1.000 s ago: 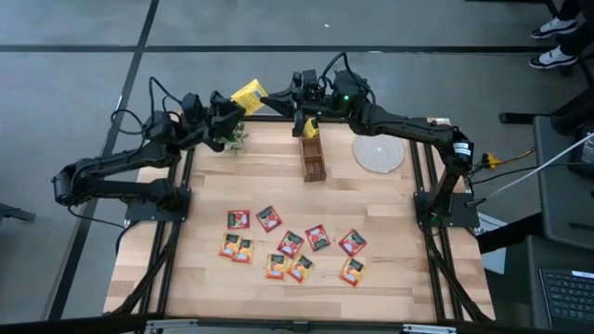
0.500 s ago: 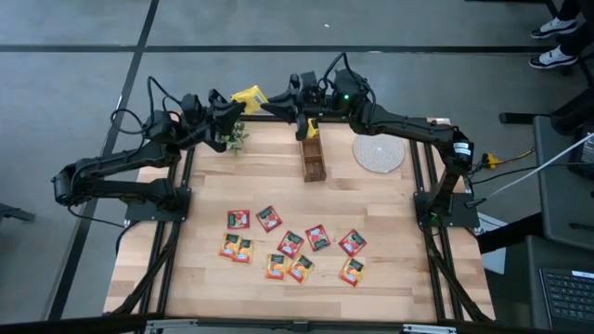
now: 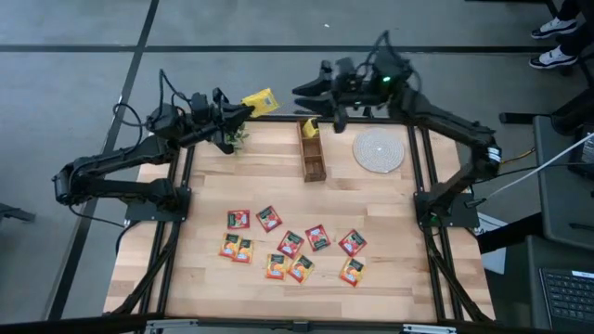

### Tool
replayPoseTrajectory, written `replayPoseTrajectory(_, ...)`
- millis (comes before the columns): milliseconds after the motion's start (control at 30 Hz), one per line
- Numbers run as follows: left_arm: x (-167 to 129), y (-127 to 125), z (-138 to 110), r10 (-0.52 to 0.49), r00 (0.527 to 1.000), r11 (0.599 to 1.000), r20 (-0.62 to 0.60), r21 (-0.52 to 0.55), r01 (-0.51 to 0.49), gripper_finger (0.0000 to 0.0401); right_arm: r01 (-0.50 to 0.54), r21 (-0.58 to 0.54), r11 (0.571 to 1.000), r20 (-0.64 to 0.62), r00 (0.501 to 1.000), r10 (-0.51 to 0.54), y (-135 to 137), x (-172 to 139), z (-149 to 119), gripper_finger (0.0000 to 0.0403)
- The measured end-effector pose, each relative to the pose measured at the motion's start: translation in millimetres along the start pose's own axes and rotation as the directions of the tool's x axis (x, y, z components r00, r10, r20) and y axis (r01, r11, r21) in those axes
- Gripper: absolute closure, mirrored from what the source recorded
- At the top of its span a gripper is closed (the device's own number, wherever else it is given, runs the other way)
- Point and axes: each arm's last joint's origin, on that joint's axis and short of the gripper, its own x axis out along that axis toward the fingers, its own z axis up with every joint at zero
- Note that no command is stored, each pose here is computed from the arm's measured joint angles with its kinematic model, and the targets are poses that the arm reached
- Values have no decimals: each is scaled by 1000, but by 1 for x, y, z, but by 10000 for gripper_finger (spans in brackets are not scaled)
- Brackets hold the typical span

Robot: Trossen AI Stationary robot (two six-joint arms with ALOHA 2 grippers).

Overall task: Pick & Place Tea
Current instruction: Put the yellow tea bag into the left section of the wooden organizer

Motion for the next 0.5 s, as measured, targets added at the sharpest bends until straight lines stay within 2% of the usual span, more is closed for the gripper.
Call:
replayPoseTrajectory(233, 29, 5, 8, -31, 978, 983, -206, 170, 66, 399, 115, -61, 991, -51, 992, -118, 19, -36, 21, 256)
replayPoseTrajectory(400, 52, 25, 1, -31, 943, 972, -331, 208, 105, 399, 168, -64, 984, -56, 984, -171, 25, -47, 27, 256)
replayPoseTrajectory(500, 65, 40, -6, 1, 930, 976, -367, 202, 79, 399, 174, -50, 983, -87, 980, -178, 24, -46, 23, 256)
